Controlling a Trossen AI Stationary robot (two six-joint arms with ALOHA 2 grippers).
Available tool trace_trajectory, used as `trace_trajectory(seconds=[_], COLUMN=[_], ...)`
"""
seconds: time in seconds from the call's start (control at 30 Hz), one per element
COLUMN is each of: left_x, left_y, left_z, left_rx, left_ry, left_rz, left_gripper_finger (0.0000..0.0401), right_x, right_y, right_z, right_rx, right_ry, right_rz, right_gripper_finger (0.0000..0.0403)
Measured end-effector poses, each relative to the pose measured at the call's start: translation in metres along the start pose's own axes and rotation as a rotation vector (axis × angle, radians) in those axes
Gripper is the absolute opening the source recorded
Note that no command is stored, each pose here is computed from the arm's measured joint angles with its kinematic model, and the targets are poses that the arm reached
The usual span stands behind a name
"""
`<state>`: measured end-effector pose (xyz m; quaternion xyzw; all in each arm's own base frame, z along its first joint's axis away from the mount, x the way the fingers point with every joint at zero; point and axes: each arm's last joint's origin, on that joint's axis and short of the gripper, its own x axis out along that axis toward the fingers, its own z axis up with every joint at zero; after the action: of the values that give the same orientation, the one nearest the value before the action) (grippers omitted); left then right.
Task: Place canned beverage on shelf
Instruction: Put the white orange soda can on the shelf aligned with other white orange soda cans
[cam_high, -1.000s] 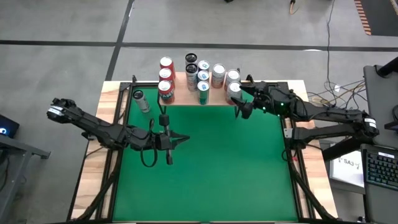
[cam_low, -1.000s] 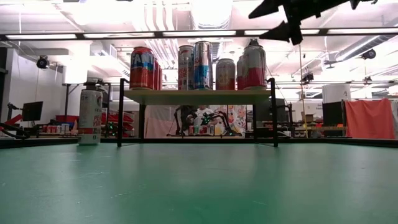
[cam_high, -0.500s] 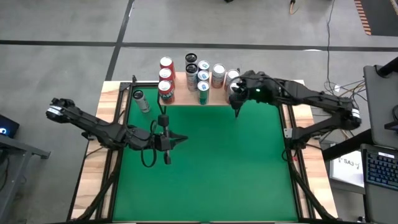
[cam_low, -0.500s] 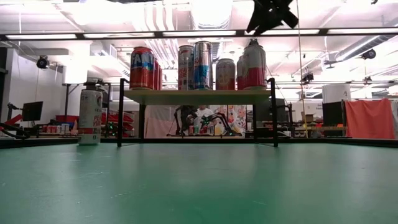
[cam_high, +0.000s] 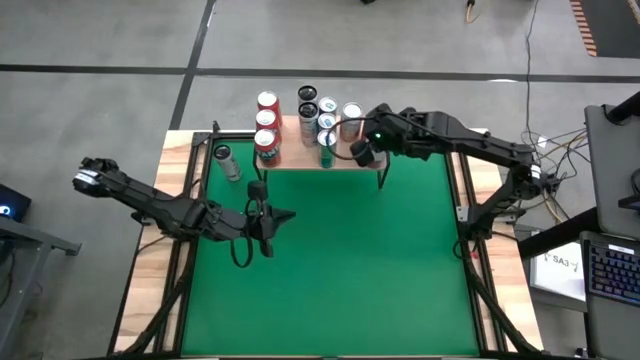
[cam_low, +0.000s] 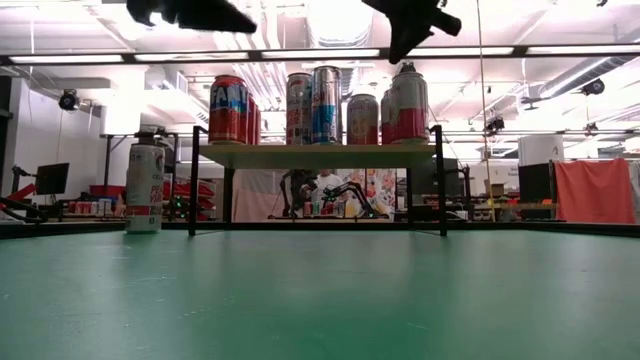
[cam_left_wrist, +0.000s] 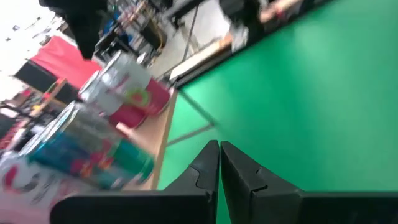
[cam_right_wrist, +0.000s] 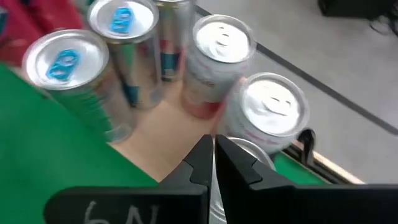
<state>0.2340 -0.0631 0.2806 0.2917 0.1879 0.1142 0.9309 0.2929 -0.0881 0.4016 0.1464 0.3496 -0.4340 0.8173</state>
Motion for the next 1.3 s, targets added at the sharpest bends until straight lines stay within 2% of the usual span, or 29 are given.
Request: trace_trajectory(seconds=[0.07, 0.17, 0.4, 0.67, 0.93, 1.1, 1.3], left_x=[-0.003, -0.008, -0.022, -0.036, -0.040, -0.039, -0.039], left_y=[0.002, 0.007, 0.015, 0.025, 0.026, 0.024, 0.023], left_z=[-0.004, -0.007, -0.016, -0.021, -0.025, -0.027, -0.028], left_rx=[0.037, 0.006, -0.029, -0.104, -0.136, -0.138, -0.153], left_ry=[0.046, 0.073, 0.131, 0.110, 0.103, 0.111, 0.113], left_rz=[0.015, 0.054, 0.035, 0.047, 0.051, 0.048, 0.049], left_gripper_finger=[0.0000, 0.0000, 0.0000, 0.0000, 0.0000, 0.0000, 0.0000], right_x=[-0.001, -0.001, 0.016, 0.026, 0.020, 0.019, 0.018], right_y=[0.000, 0.001, 0.009, 0.015, 0.016, 0.017, 0.018], right_z=[0.002, 0.002, -0.002, -0.003, -0.005, -0.005, -0.006], right_rx=[0.021, 0.052, 0.066, 0.066, -0.054, -0.081, -0.191], right_ry=[0.024, 0.060, 0.101, 0.108, 0.119, 0.135, 0.145], right_rz=[-0.020, -0.042, -0.071, -0.084, -0.046, -0.009, 0.020], right_gripper_finger=[0.0009, 0.0009, 0.0009, 0.0009, 0.0009, 0.0009, 0.0009])
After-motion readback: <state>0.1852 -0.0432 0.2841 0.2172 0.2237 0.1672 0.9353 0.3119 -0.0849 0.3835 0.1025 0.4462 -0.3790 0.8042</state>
